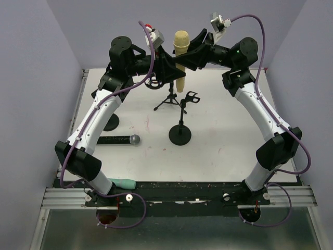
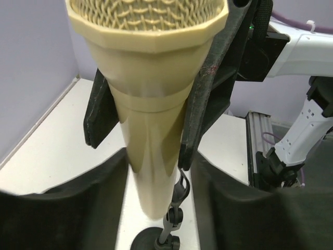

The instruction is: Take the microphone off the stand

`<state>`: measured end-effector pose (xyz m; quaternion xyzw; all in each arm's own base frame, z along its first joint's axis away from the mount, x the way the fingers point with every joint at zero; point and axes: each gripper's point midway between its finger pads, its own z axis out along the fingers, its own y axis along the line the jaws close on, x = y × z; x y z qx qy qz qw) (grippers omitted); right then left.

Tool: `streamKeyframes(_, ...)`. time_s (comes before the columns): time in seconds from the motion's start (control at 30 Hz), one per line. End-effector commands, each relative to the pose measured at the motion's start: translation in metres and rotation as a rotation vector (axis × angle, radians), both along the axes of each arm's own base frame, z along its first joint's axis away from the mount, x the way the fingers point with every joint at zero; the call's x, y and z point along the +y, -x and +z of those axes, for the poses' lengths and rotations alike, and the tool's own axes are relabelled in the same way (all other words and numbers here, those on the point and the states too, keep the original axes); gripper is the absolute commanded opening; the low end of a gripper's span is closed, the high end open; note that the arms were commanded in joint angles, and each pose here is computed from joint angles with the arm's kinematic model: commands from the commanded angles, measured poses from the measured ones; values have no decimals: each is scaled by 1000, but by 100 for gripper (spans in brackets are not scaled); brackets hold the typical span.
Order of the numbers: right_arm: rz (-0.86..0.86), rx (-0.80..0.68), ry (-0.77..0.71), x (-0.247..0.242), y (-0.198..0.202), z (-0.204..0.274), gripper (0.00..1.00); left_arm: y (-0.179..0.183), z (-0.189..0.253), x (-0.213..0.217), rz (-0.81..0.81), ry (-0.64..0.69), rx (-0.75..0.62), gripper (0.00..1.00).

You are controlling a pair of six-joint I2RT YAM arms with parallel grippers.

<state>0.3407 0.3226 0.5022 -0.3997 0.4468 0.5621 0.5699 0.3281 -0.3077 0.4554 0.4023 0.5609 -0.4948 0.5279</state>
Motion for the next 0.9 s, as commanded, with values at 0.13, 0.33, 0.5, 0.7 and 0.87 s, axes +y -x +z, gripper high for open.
streamKeyframes(0.13,5,6,-32,3,2,9,1,3,12,-5,-53,43,-13,70)
streamKeyframes(0.33,9,17,-40,5,2,12,0,6,13,-7,-75,48,-29,53)
streamKeyframes(0.5,24,18,-54,8,7,16,1,6,8,-6,-68,46,-28,46)
streamKeyframes(0.7,34,28,-54,12,11,14,1,5,9,-6,-68,52,-27,44)
streamKeyframes(0.87,7,26,-39,11,9,6,33,8,13,-2,-72,53,-43,30)
